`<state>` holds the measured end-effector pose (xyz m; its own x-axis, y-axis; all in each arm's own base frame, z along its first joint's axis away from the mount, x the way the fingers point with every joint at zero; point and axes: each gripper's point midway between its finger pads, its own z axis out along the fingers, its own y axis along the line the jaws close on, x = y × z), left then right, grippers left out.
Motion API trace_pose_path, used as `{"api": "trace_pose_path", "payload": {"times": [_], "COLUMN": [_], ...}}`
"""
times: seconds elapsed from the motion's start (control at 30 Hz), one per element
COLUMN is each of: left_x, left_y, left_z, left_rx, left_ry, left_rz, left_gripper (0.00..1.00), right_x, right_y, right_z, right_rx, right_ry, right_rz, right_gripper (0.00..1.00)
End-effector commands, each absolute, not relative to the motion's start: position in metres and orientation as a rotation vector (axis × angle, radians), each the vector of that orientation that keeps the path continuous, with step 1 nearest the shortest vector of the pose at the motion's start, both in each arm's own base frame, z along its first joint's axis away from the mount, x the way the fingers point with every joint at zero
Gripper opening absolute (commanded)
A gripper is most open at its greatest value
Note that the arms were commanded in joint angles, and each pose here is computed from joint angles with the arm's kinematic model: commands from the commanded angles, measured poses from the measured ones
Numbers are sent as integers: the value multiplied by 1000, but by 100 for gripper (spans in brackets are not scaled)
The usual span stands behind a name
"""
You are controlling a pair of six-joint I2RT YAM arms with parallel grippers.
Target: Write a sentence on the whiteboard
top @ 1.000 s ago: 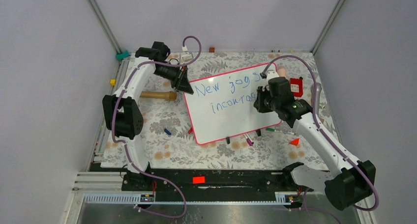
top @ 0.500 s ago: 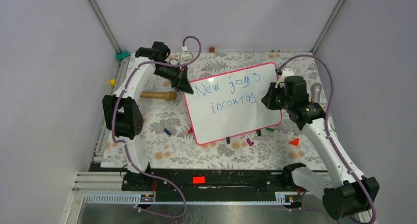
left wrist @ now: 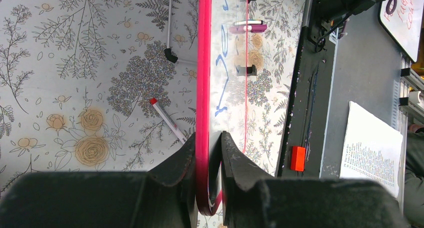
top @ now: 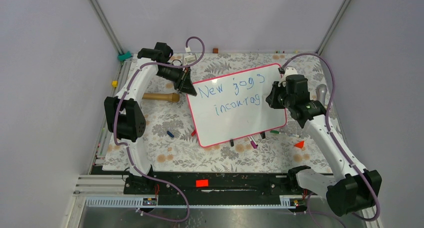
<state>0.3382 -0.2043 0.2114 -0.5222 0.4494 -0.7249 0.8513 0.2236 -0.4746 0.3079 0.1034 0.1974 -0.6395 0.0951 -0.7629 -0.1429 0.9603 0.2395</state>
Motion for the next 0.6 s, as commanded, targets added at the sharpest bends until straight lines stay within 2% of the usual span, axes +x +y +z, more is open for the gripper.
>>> {"api": "trace_pose_path", "payload": {"times": [0.0, 0.57], "left_x": [370, 370], "left_y": [-195, -195], "left_z": [199, 200], "left_rx": [1387, 1387], "left_ry": [1961, 1960], "left_rz": [-930, -929], "left_gripper": [0, 0], "right_x": [327, 336], "right_y": [102, 78], "right_z": [214, 208], "right_rx": [0, 95], "right_ry": [2169, 2176], "right_rz": [338, 183], "right_gripper": [0, 0]}}
